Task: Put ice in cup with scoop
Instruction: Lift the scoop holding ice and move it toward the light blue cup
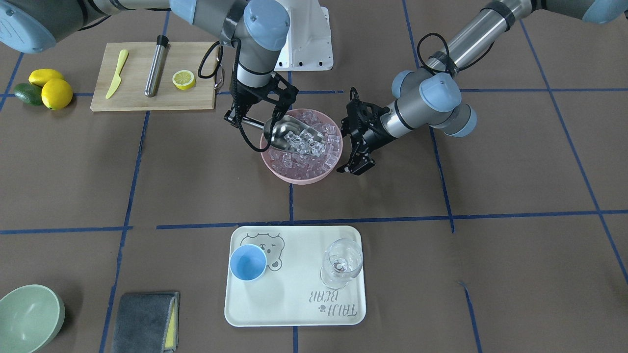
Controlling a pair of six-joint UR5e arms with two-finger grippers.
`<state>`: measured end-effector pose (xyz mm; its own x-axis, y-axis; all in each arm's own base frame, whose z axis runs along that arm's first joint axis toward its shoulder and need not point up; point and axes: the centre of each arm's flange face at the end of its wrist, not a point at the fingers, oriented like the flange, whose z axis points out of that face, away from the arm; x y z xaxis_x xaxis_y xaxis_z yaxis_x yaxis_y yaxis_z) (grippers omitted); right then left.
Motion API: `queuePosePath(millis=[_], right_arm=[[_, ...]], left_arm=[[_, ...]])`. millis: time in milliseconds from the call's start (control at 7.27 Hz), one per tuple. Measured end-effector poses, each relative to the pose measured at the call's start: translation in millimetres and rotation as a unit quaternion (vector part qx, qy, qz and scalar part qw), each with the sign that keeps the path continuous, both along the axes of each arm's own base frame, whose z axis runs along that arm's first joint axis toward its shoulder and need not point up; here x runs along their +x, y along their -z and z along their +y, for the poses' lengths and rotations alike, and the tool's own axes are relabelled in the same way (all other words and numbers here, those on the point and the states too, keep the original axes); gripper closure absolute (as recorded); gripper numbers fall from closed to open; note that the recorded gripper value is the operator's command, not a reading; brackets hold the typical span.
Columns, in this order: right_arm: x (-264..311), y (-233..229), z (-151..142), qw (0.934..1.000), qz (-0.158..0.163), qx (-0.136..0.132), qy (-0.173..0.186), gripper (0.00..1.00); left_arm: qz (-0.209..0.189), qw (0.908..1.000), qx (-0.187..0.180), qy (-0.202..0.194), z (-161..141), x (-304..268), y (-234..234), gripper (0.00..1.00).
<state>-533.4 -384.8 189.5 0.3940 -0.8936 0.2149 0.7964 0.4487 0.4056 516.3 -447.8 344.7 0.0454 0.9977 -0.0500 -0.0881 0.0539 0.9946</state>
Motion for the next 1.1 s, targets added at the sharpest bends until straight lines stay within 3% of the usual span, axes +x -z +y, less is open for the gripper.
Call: queuePosePath(millis=[275, 550, 825, 1100], right_arm=[[19, 4, -13, 0.9998, -0.015, -0.01, -0.011, 1.0], [46, 5, -38, 0.9982, -0.026, -0.044, -0.032, 1.0], [80, 5, -66, 0.9938, -0.018, -0.09, -0.062, 1.0], [114, 8, -90, 0.9874, 0.01, -0.123, -0.099, 1.0]], left_arm=[[0.001, 1.0, 0.0, 0.0, 0, 0, 1, 0.0], [0.002, 1.0, 0.001, 0.0, 0, 0, 3, 0.0], [0.002, 1.0, 0.001, 0.0, 0, 0, 3, 0.0], [0.002, 1.0, 0.001, 0.0, -1, 1, 4, 0.0]])
